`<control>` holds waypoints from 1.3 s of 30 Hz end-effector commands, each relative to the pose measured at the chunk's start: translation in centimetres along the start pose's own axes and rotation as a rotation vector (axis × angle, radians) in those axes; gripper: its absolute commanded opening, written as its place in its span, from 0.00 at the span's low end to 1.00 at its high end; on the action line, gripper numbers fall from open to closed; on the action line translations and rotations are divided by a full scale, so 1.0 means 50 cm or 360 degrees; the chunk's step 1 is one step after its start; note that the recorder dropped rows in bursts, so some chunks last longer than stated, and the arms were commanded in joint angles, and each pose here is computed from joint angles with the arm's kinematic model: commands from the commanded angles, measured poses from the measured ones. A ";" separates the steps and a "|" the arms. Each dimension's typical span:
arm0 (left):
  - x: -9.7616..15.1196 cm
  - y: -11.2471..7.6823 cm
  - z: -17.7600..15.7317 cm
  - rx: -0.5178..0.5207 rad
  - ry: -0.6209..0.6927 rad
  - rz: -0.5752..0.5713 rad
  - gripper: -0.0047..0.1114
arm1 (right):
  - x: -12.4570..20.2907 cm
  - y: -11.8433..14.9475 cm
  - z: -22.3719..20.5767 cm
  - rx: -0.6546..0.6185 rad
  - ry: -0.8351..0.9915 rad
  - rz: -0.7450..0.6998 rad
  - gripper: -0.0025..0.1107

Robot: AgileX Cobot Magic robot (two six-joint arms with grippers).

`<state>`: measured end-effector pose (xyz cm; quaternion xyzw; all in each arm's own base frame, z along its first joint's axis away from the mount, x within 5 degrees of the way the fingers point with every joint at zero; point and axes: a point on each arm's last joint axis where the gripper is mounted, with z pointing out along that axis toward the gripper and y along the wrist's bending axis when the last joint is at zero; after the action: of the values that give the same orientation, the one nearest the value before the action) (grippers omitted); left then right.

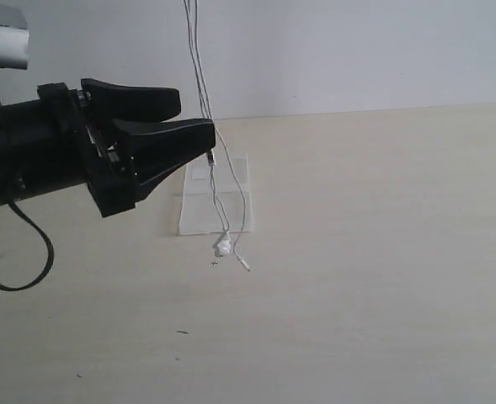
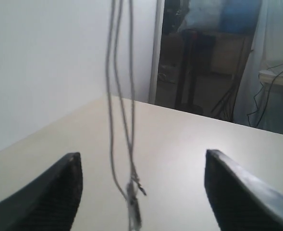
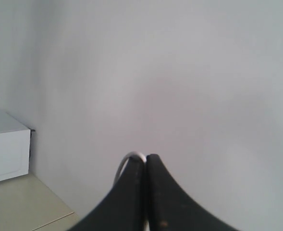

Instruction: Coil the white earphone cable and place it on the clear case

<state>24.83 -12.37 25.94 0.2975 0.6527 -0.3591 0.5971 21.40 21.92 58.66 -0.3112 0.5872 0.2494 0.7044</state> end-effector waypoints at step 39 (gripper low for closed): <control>-0.059 0.004 0.085 0.0043 -0.0073 0.0035 0.48 | -0.017 -0.009 -0.016 0.0074 -0.0049 -0.0050 0.02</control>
<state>28.01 -15.36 28.18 0.2987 0.6422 -0.3595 0.6075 21.43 21.40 58.90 -0.3051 0.5867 0.2254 0.7154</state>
